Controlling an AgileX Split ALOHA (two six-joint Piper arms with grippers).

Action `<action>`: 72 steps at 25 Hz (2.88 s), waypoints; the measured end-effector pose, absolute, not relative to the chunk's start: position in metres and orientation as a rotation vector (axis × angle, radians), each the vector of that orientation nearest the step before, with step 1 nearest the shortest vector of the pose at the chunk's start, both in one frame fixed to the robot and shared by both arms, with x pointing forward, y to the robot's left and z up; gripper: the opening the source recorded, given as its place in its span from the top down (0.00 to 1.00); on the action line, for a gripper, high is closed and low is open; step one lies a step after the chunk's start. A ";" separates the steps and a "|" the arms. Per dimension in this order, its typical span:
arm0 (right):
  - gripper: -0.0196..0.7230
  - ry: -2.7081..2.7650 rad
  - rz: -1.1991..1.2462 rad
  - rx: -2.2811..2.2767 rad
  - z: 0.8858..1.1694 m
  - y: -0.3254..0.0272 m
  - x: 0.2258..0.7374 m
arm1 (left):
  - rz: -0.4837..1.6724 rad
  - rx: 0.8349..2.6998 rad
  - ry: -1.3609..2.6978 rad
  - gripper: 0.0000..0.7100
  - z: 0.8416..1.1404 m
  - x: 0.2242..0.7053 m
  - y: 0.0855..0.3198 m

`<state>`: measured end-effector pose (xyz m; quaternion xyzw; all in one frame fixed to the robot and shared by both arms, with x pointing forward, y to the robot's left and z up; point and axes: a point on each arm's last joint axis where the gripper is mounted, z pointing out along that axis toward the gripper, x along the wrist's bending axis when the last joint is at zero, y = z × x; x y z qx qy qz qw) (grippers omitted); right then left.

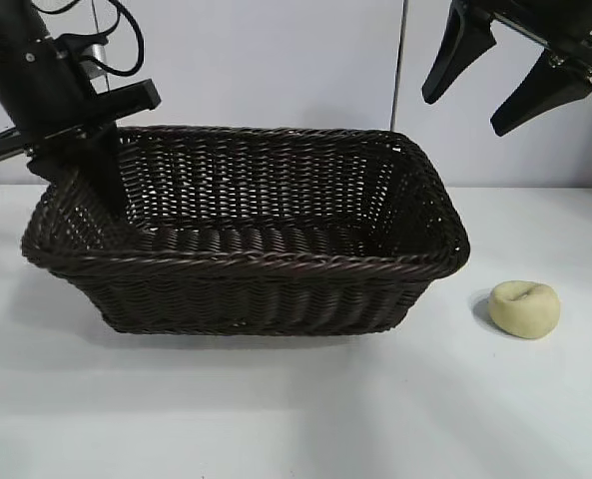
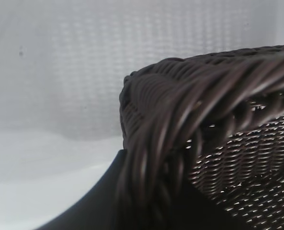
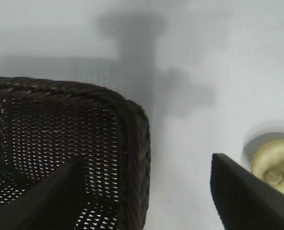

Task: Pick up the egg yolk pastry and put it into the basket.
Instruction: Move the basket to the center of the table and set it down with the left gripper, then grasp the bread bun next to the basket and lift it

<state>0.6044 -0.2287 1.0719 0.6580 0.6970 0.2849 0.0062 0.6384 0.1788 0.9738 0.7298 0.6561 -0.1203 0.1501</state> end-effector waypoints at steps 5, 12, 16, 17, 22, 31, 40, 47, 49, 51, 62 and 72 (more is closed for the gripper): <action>0.26 2.181 0.891 2.059 1.072 -0.229 0.604 | -0.367 2.138 1.872 0.85 0.948 0.646 0.177; 0.26 2.181 0.891 2.059 1.072 -0.229 0.604 | -0.377 2.145 1.883 0.85 0.928 0.651 0.177; 0.26 2.181 0.891 2.059 1.072 -0.229 0.604 | -0.379 2.138 1.886 0.86 0.926 0.652 0.176; 0.26 2.181 0.891 2.059 1.072 -0.229 0.604 | -0.379 2.135 1.887 0.84 0.925 0.652 0.176; 0.26 2.181 0.891 2.059 1.072 -0.229 0.604 | -0.377 2.115 1.885 0.45 0.926 0.654 0.175; 0.26 2.180 0.892 2.059 1.072 -0.229 0.605 | -0.401 2.199 1.883 0.12 0.931 0.647 0.179; 0.26 2.180 0.891 2.058 1.072 -0.229 0.605 | -0.326 2.184 1.801 0.12 0.991 0.633 0.181; 0.26 2.181 0.890 2.057 1.072 -0.229 0.605 | -0.239 2.132 1.714 0.12 1.048 0.614 0.183; 0.26 2.181 0.889 2.057 1.072 -0.229 0.605 | -0.207 2.115 1.688 0.12 1.063 0.608 0.185; 0.26 2.181 0.889 2.057 1.072 -0.229 0.605 | -0.181 2.102 1.667 0.12 1.075 0.602 0.186; 0.26 2.182 0.888 2.057 1.072 -0.229 0.604 | -0.244 1.869 1.665 0.12 1.076 0.585 0.179; 0.26 2.181 0.889 2.057 1.072 -0.229 0.605 | -0.223 1.815 1.726 0.12 1.051 0.585 0.181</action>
